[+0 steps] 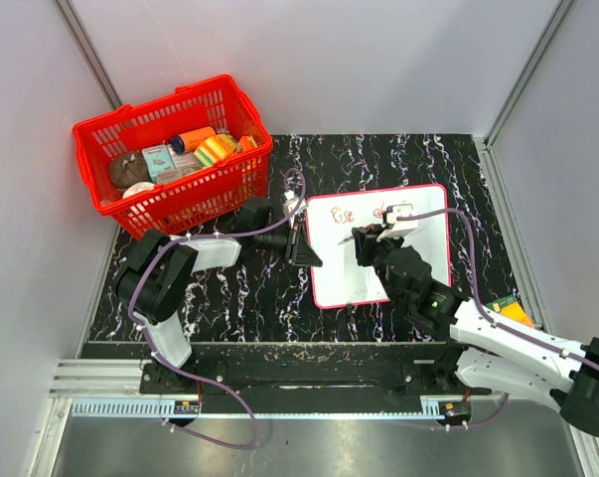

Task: Write a sentence on the whiteboard
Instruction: Write on the whiteboard with the whiteboard.

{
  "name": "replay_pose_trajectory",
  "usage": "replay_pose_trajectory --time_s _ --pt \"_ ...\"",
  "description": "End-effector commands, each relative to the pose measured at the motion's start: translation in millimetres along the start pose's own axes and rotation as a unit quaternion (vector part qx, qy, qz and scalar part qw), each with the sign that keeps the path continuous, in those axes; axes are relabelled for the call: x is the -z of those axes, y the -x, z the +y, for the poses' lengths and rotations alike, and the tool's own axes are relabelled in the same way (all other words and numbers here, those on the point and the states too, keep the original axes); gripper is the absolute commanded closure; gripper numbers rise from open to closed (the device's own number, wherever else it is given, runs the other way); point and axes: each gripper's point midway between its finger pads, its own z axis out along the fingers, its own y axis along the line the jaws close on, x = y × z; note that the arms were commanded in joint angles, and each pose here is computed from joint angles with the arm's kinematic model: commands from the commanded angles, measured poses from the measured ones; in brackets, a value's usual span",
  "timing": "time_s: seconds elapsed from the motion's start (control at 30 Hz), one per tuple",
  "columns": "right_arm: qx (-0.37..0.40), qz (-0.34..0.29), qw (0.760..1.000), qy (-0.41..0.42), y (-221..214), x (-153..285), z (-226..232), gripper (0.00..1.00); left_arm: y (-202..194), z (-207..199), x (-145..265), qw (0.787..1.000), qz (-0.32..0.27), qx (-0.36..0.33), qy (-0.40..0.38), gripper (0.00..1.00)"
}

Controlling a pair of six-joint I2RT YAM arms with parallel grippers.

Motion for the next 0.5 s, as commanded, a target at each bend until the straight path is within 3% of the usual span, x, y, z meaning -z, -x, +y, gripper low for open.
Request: replay_pose_trajectory --time_s 0.0,0.47 --pt "-0.013 -0.026 0.999 -0.015 8.8 -2.5 -2.1 1.0 -12.5 9.7 -7.4 0.999 0.018 -0.032 0.031 1.0" --pt "-0.008 0.001 0.999 -0.035 -18.9 0.4 -15.2 1.0 -12.6 10.2 -7.0 0.999 0.018 -0.031 0.031 1.0"
